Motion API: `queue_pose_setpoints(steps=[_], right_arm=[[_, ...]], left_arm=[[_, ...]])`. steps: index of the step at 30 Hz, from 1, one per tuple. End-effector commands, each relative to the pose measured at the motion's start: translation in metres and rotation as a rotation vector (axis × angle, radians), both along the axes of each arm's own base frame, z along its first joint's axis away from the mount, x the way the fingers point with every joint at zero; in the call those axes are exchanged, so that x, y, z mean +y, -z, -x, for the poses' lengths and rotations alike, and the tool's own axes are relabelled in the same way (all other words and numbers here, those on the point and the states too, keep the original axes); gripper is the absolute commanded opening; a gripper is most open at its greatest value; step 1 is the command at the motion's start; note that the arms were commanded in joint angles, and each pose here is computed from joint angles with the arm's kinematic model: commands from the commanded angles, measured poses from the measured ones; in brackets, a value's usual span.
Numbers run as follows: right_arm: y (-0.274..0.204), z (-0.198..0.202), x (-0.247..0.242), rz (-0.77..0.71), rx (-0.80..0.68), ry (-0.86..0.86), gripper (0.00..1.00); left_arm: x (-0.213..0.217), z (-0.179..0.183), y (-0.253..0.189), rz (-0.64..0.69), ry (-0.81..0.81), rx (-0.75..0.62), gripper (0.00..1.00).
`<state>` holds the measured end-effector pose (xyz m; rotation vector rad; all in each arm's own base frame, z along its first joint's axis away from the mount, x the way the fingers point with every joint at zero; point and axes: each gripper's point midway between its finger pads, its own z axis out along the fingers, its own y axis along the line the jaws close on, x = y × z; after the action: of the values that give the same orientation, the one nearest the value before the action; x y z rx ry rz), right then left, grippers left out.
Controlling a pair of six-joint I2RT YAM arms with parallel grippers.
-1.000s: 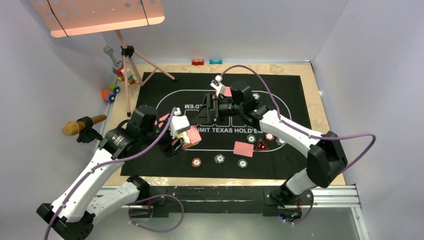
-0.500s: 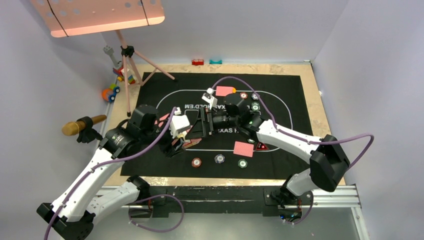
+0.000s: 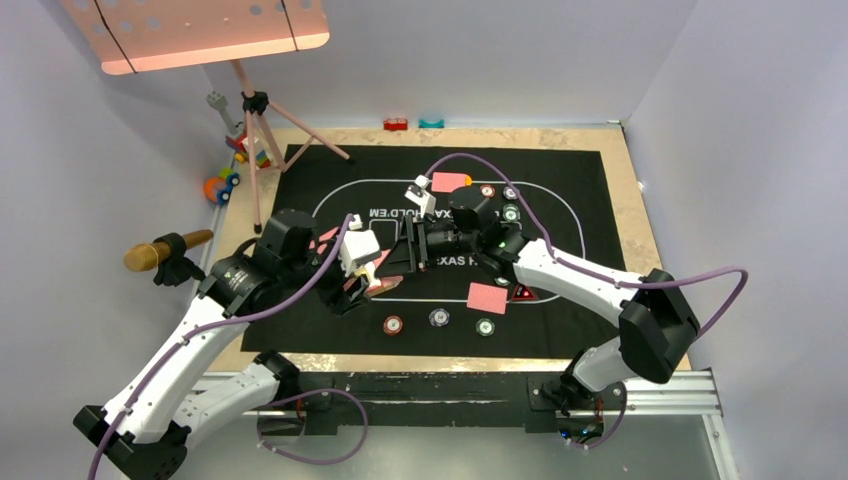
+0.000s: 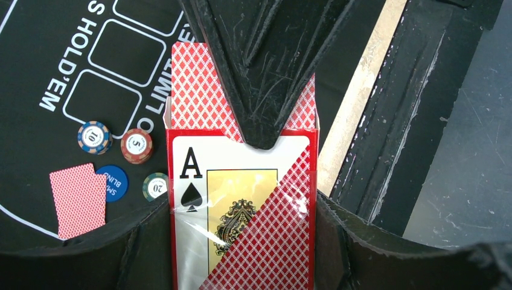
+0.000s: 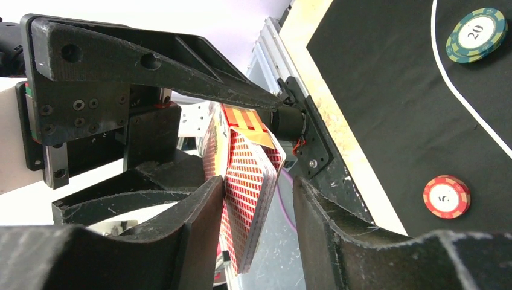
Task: Distribute texas hold em gaming equipment
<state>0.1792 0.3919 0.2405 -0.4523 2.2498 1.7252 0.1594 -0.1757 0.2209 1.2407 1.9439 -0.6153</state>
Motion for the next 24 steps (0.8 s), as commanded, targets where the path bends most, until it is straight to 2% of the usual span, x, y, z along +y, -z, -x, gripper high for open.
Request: queue_pose_setpoints(steps=[1, 16, 21, 24], right_arm=[[-0.004, -0.003, -0.008, -0.006, -0.01, 0.004, 0.47], [-0.001, -0.015, -0.026, 0.012, -0.013, 0.046, 0.43], [-0.003, -0.028, -0.041, 0.017, -0.019, 0.09, 0.37], [-0.01, -0.034, -0.049, 0.011, -0.036, 0.112, 0.31]], left_arm=[[-0.011, -0.007, -0.033, 0.091, 0.013, -0.071, 0.0], [-0.012, -0.006, -0.037, 0.104, 0.014, -0.073, 0.0], [-0.012, -0.006, -0.037, 0.104, 0.014, -0.073, 0.0], [-0.011, -0.005, -0.036, 0.103, 0.014, -0.072, 0.0]])
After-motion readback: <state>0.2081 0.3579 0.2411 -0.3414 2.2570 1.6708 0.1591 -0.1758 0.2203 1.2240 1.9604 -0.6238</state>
